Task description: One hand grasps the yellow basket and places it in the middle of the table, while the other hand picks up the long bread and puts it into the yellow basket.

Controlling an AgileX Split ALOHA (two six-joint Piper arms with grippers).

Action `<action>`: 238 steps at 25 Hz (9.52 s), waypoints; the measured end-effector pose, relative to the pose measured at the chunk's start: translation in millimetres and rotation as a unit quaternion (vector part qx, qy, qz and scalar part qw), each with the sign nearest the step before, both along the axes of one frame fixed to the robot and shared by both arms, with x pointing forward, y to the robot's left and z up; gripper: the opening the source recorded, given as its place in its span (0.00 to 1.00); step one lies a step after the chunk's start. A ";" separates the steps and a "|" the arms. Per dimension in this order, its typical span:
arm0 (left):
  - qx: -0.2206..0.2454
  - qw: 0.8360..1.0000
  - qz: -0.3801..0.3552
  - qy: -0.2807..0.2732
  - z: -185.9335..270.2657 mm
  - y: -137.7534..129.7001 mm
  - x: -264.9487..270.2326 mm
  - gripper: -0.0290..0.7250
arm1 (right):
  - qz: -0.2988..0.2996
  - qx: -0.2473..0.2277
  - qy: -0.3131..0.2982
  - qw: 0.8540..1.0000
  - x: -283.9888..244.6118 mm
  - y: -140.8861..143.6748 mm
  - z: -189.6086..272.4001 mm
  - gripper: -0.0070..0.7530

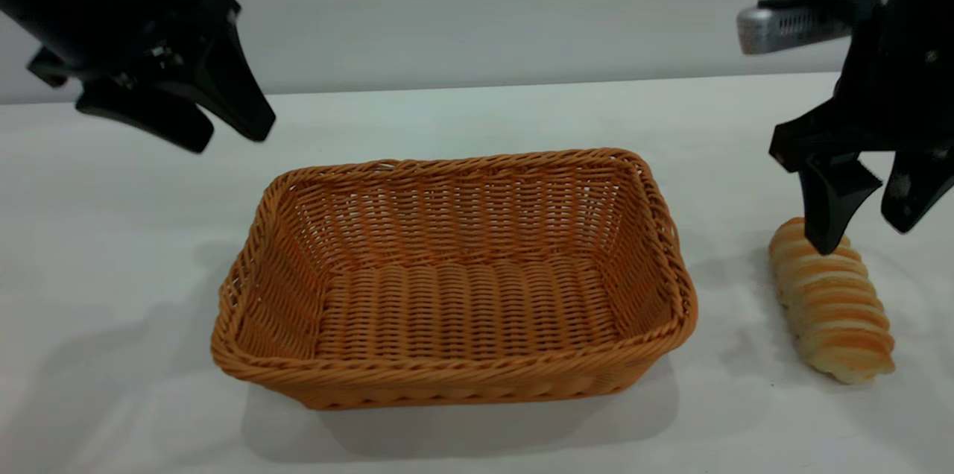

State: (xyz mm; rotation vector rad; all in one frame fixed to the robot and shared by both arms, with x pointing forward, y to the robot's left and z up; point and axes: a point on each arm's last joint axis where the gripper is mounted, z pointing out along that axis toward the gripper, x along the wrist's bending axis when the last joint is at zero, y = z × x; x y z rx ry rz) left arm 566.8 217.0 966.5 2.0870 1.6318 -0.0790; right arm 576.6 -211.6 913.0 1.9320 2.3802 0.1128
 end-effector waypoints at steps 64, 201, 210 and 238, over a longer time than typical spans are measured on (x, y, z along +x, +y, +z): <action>0.108 0.993 0.001 -0.053 95.3 29.2 -63.2 0.81 | 0.004 -0.011 0.043 0.999 62.2 -35.1 -36.6 0.08; 0.118 0.947 0.079 -0.288 66.4 85.2 -342.9 0.81 | 0.102 0.091 -0.414 0.900 -337.7 -88.5 135.5 0.71; 0.117 0.945 0.081 -0.295 66.0 85.7 -345.1 0.81 | 0.088 0.085 -0.399 0.909 -334.6 -89.4 126.0 0.71; 0.109 0.946 0.088 -0.293 65.7 85.3 -345.3 0.81 | 0.087 0.107 -0.394 0.909 -335.7 -86.1 125.9 0.71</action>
